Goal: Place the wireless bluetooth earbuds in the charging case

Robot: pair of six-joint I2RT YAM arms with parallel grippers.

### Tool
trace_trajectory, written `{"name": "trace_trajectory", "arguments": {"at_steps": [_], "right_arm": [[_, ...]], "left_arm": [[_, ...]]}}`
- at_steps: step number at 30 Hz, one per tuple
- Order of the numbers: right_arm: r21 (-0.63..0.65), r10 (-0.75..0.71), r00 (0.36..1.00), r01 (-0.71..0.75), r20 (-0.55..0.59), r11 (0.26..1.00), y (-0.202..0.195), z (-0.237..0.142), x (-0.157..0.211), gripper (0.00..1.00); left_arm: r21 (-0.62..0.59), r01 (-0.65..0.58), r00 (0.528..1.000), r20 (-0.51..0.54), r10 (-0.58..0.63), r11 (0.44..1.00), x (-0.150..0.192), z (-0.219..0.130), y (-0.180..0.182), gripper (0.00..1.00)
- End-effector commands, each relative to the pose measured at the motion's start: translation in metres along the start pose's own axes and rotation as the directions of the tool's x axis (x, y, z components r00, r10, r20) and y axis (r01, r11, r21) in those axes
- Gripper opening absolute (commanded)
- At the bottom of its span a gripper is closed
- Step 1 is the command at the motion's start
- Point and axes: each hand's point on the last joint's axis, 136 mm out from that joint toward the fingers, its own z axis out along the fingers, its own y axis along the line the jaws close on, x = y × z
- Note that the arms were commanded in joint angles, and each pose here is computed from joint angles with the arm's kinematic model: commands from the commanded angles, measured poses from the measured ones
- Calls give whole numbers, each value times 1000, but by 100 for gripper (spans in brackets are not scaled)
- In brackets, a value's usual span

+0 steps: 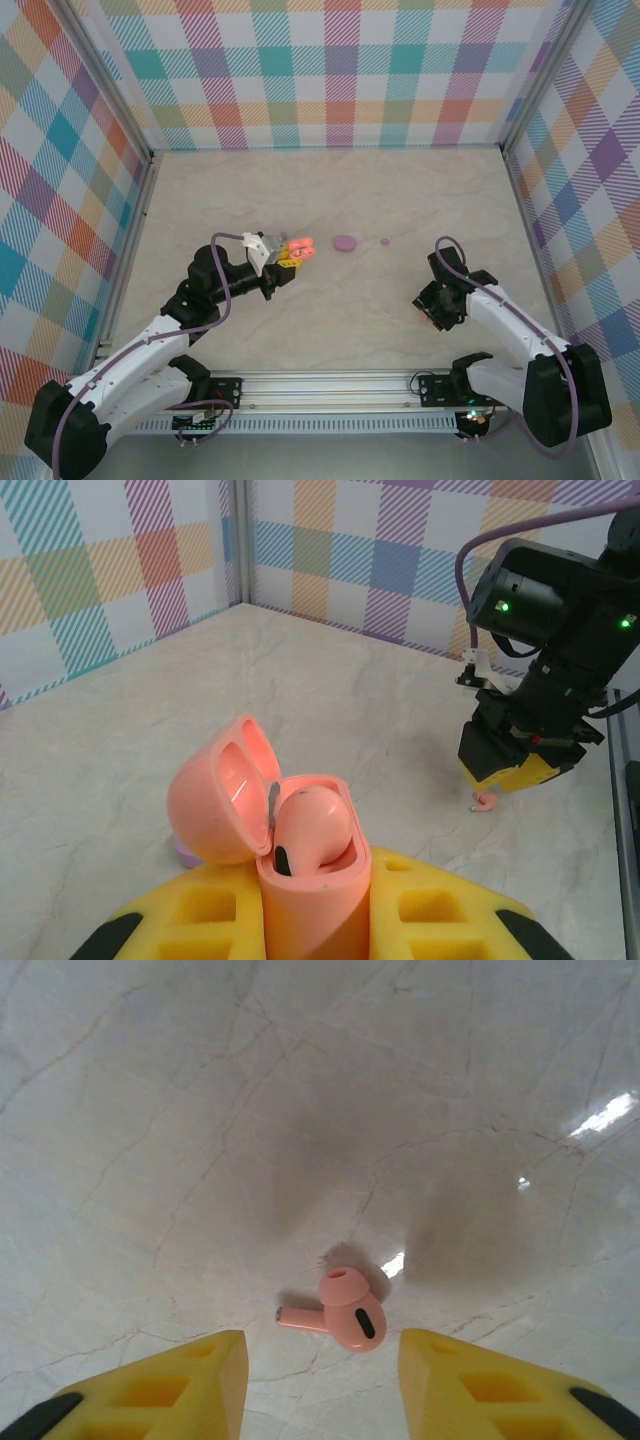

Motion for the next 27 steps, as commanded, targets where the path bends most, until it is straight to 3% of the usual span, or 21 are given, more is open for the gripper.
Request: {"name": "trace_trajectory", "arguments": {"at_steps": [1,10,19,25,27], "right_arm": [[5,26,999,-26,-37,1000,-4,8,6,41],[20,-17,999,18,-45,1000,-3,19,4,29],[14,-204,979,205,-15,979,22,13,-14,24],[-96,-451,891,445,-47,890,77,19,-19,22],[-92,-557,828,551,-61,829,97,22,-14,22]], "left_arm": [[15,-30,998,48,29,999,-22,-4,-4,0],[18,-21,999,47,20,1000,-20,-7,-6,0],[-5,-27,999,42,28,1000,-20,-12,-5,0],[11,-17,1000,23,17,1000,-18,-4,-4,0],[12,-8,1000,19,8,1000,-16,-2,-2,0]]}}
